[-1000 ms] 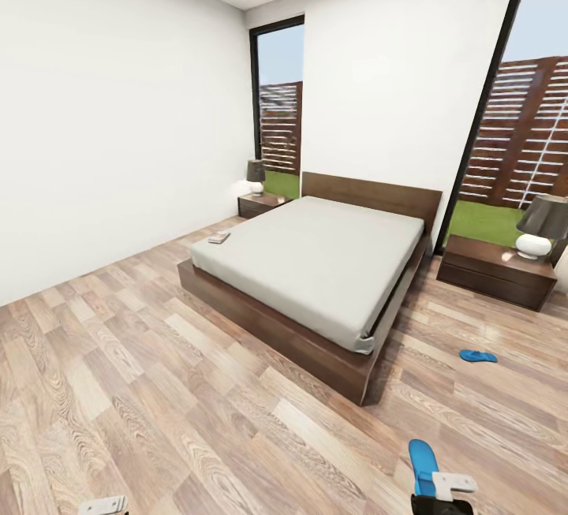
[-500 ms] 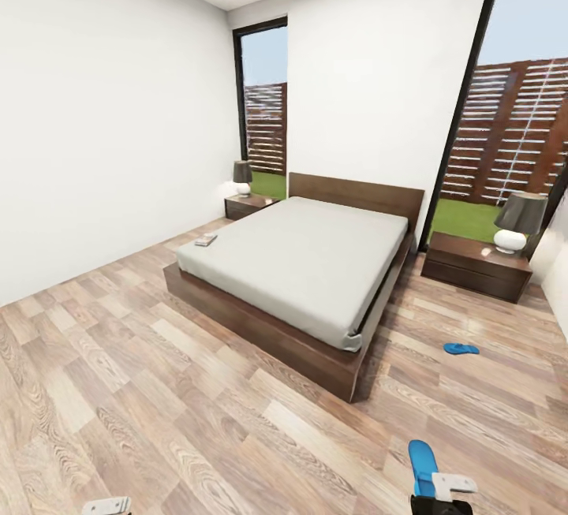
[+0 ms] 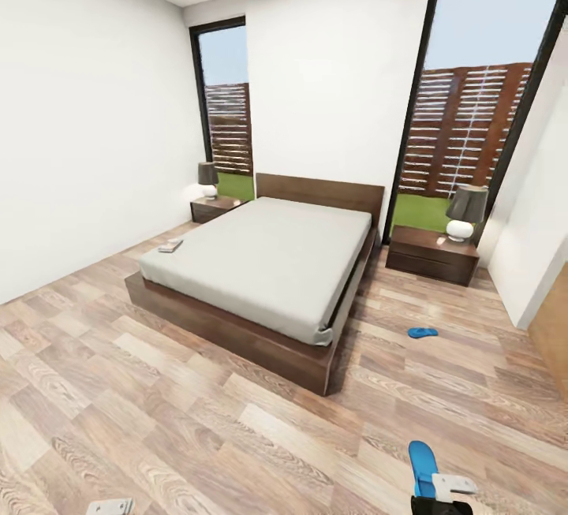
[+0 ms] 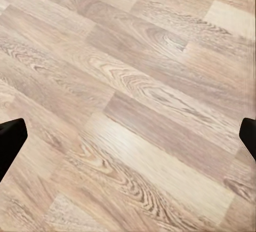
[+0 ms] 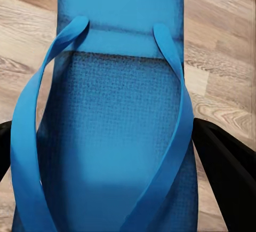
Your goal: In the bedroom, move the book from the bed onto either nightstand, and place the two sandals side by side next to the bed.
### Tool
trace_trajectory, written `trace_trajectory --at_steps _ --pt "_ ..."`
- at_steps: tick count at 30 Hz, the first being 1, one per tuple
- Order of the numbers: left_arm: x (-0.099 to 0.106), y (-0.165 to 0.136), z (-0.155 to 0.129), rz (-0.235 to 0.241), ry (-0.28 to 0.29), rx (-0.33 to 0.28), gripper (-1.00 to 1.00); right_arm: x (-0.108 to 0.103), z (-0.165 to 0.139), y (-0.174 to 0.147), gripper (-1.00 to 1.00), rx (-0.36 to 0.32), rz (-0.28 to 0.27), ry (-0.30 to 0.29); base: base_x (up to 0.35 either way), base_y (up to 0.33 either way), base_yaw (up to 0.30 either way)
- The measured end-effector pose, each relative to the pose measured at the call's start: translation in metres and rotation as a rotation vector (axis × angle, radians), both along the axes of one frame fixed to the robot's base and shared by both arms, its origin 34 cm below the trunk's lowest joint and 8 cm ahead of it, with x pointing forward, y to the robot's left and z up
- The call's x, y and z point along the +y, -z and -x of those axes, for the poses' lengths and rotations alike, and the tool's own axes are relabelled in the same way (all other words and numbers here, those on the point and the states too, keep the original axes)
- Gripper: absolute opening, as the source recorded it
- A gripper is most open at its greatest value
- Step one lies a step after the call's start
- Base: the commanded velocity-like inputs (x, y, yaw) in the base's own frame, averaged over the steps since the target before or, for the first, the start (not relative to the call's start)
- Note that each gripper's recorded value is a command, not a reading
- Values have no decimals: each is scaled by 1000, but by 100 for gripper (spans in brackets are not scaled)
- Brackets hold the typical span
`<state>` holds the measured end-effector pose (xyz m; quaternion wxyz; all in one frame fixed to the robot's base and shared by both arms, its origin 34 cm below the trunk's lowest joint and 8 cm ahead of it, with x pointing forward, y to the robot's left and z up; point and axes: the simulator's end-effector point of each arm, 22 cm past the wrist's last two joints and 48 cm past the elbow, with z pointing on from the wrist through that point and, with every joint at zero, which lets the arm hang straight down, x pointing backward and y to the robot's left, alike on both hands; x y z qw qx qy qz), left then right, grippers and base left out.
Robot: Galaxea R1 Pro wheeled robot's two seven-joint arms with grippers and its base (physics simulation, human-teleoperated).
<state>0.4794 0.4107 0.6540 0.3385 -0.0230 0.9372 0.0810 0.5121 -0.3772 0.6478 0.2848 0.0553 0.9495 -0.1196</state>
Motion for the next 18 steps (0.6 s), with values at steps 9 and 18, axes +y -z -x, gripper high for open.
trace_trajectory --at_steps 9,18 --pt "0 0 0 -1 2 0 100 0 1 1 -100 3 -1 2 0 0 -292" --pt "0 0 0 -1 2 0 100 0 3 2 -100 7 -1 2 0 0 -293"
